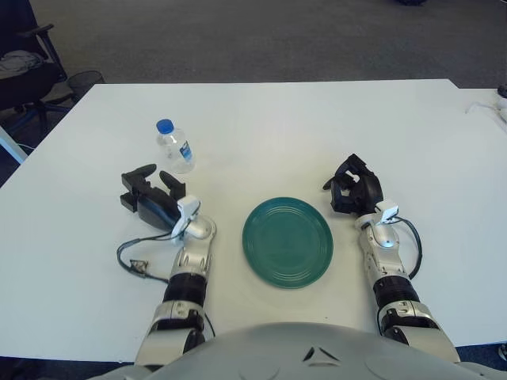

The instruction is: Put the bottle into the plate.

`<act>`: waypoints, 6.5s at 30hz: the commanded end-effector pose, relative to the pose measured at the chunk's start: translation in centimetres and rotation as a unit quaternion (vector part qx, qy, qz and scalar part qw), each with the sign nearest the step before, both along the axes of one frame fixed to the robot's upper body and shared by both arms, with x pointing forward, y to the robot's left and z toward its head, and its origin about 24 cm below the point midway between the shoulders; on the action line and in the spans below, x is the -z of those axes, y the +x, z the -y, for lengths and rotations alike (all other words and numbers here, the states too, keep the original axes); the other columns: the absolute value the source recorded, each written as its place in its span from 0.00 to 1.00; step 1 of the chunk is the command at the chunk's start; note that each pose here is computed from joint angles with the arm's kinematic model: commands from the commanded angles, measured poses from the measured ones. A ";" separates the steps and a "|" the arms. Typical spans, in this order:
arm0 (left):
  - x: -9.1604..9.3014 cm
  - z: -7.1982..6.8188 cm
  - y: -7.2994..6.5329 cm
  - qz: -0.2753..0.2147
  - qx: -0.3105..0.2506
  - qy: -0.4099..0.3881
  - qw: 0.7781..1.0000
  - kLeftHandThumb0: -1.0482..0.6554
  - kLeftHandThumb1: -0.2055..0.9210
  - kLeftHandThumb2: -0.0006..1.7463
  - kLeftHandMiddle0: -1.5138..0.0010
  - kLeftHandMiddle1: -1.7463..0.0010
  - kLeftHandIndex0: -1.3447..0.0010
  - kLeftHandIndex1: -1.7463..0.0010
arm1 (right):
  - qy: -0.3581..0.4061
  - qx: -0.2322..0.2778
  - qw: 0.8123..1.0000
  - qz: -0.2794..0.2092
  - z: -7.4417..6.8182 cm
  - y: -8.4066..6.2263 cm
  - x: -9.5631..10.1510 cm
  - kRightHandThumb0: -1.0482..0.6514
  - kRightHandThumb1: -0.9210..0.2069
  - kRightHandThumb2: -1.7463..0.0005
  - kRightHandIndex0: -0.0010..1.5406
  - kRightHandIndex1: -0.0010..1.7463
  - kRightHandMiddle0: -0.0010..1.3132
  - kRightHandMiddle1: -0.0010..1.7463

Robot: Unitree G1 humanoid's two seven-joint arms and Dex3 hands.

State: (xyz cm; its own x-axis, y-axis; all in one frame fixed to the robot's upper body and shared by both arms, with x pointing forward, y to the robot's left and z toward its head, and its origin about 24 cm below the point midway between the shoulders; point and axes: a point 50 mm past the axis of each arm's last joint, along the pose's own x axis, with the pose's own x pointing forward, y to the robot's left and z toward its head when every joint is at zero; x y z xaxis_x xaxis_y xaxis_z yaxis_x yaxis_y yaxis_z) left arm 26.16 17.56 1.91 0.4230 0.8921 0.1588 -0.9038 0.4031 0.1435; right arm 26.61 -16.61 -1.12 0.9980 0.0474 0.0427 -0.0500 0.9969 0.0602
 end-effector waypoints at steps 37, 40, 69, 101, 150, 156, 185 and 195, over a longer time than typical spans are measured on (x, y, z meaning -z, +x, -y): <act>-0.4 -3.3 4.1 -0.026 0.104 0.043 0.993 0.00 1.00 0.09 1.00 0.78 1.00 0.77 | 0.039 -0.002 0.984 -0.176 -0.7 -3.9 6.5 0.61 0.66 0.24 0.57 0.72 0.45 1.00; -0.4 -3.0 3.9 -0.011 0.105 0.047 0.993 0.00 1.00 0.08 1.00 0.79 1.00 0.81 | 0.039 -0.006 0.983 -0.180 -0.7 -4.0 6.6 0.61 0.66 0.24 0.57 0.71 0.45 1.00; -0.4 -0.9 0.8 0.055 0.093 0.078 0.991 0.00 1.00 0.18 1.00 0.60 1.00 0.63 | 0.053 -0.016 0.979 -0.197 -0.9 -4.2 7.2 0.62 0.71 0.20 0.58 0.73 0.48 1.00; -0.7 -2.3 1.9 0.003 0.242 0.023 0.970 0.00 0.98 0.08 1.00 0.81 1.00 0.82 | 0.065 -0.028 0.978 -0.198 -1.2 -4.2 7.3 0.62 0.70 0.21 0.57 0.73 0.47 1.00; 0.9 -4.7 4.5 -0.070 0.201 0.010 0.977 0.00 0.95 0.04 1.00 0.81 1.00 0.81 | 0.072 -0.030 0.977 -0.196 -1.3 -4.5 7.1 0.62 0.71 0.20 0.58 0.74 0.48 1.00; 1.0 -4.8 4.7 -0.074 0.205 0.008 0.976 0.00 0.95 0.04 1.00 0.82 1.00 0.83 | 0.073 -0.031 0.977 -0.198 -1.4 -4.4 7.1 0.62 0.72 0.19 0.59 0.74 0.48 1.00; 1.2 -5.1 5.7 -0.120 0.263 0.025 0.957 0.00 0.95 0.03 1.00 0.71 1.00 0.77 | 0.084 -0.036 0.975 -0.201 -1.7 -4.3 6.9 0.62 0.74 0.18 0.57 0.75 0.51 1.00; 0.9 -4.6 6.2 -0.124 0.284 0.034 0.950 0.00 0.96 0.03 1.00 0.73 1.00 0.79 | 0.082 -0.040 0.975 -0.204 -1.9 -4.3 7.0 0.62 0.72 0.19 0.56 0.75 0.51 1.00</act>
